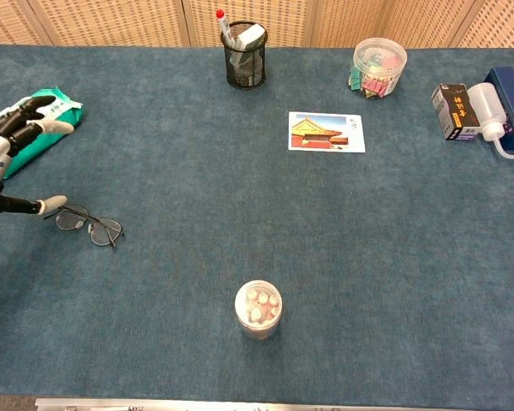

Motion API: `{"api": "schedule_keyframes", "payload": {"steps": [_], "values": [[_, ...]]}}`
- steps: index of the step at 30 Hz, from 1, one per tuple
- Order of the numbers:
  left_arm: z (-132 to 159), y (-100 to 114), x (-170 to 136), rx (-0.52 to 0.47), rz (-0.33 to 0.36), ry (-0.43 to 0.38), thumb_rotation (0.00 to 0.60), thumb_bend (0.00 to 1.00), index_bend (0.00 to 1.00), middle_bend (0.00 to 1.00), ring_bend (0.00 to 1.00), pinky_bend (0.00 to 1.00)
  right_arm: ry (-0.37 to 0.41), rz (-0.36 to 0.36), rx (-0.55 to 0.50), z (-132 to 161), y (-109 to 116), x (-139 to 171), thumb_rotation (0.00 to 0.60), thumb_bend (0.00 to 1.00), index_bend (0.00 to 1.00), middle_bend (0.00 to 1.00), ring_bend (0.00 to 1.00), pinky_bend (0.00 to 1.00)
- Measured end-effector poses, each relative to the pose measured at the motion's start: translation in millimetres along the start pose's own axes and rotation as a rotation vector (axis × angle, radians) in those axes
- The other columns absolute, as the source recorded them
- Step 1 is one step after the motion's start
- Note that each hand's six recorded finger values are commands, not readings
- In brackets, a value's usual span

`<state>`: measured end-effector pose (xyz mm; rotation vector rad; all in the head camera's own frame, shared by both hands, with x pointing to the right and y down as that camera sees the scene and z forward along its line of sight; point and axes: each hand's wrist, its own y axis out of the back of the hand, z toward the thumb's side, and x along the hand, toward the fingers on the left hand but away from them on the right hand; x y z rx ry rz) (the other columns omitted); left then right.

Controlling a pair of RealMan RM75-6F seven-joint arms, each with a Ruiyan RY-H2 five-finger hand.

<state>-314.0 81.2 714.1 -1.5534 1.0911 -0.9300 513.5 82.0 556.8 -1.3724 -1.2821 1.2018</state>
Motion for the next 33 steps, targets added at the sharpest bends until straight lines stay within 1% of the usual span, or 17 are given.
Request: {"api": "schedule_keyframes", "payload": {"steps": [2, 3, 6, 7, 11, 14, 15, 17, 20, 23, 27, 29, 33], "values": [[1.3, 15.3, -2.4, -0.016, 0.028, -0.008, 0.600, 0.00, 0.22, 0.08, 0.18, 0.32, 0.001, 0.003, 0.003, 0.5, -1.2, -0.1, 0.600, 0.00, 0.66, 0.48, 0.40, 0.69], [1.7, 26.3, -4.2, -0.022, 0.044, -0.016, 0.600, 0.00, 0.22, 0.09, 0.18, 0.32, 0.002, 0.005, 0.005, 0.8, -1.9, -0.2, 0.600, 0.00, 0.66, 0.48, 0.40, 0.69], [-0.9, 52.5, -10.1, -0.004, 0.057, -0.037, 0.600, 0.00, 0.24, 0.13, 0.19, 0.32, 0.003, 0.011, 0.011, 1.6, -4.3, -0.7, 0.600, 0.00, 0.66, 0.48, 0.40, 0.69], [-2.3, 62.0, -12.9, 0.011, 0.052, -0.040, 0.600, 0.00, 0.24, 0.15, 0.19, 0.32, 0.003, 0.013, 0.013, 2.0, -5.2, -0.9, 0.600, 0.00, 0.66, 0.48, 0.40, 0.69], [-4.9, 86.7, -21.8, 0.079, 0.023, -0.019, 0.600, 0.00, 0.26, 0.19, 0.19, 0.32, 0.003, 0.018, 0.018, 2.7, -7.6, -1.7, 0.600, 0.00, 0.66, 0.48, 0.40, 0.69], [-7.7, 103.4, -30.1, 0.143, -0.011, 0.020, 0.600, 0.00, 0.27, 0.20, 0.19, 0.32, 0.003, 0.023, 0.023, 2.8, -9.3, -2.3, 0.600, 0.00, 0.66, 0.48, 0.40, 0.69], [-9.7, 108.8, -35.1, 0.161, -0.026, 0.044, 0.600, 0.00, 0.27, 0.20, 0.19, 0.32, 0.003, 0.026, 0.024, 2.9, -10.1, -2.7, 0.600, 0.00, 0.66, 0.48, 0.40, 0.69], [-12.5, 114.4, -43.0, 0.168, -0.041, 0.078, 0.600, 0.00, 0.27, 0.20, 0.19, 0.32, 0.003, 0.031, 0.027, 3.4, -12.0, -3.9, 0.600, 0.00, 0.66, 0.48, 0.40, 0.69], [-16.7, 117.7, -47.6, 0.161, -0.027, 0.100, 0.600, 0.00, 0.28, 0.17, 0.19, 0.32, 0.007, 0.038, 0.029, 4.6, -14.5, -5.7, 0.600, 0.00, 0.66, 0.48, 0.40, 0.69], [-26.3, 121.7, -49.1, 0.173, 0.026, 0.120, 0.600, 0.00, 0.28, 0.12, 0.15, 0.32, 0.011, 0.046, 0.030, 5.7, -16.9, -7.7, 0.600, 0.00, 0.66, 0.48, 0.40, 0.69], [-38.2, 130.5, -50.0, 0.199, 0.138, 0.171, 0.600, 0.00, 0.28, 0.10, 0.13, 0.31, 0.021, 0.055, 0.032, 8.1, -20.0, -10.4, 0.600, 0.00, 0.66, 0.48, 0.40, 0.69], [-41.8, 130.9, -51.1, 0.203, 0.154, 0.197, 0.600, 0.00, 0.28, 0.10, 0.13, 0.31, 0.026, 0.064, 0.035, 9.1, -22.3, -11.3, 0.600, 0.00, 0.66, 0.48, 0.40, 0.69], [-46.5, 130.1, -49.1, 0.191, 0.151, 0.224, 0.600, 0.00, 0.28, 0.10, 0.13, 0.31, 0.027, 0.078, 0.041, 9.6, -26.7, -13.3, 0.600, 0.00, 0.66, 0.48, 0.40, 0.69]]}}
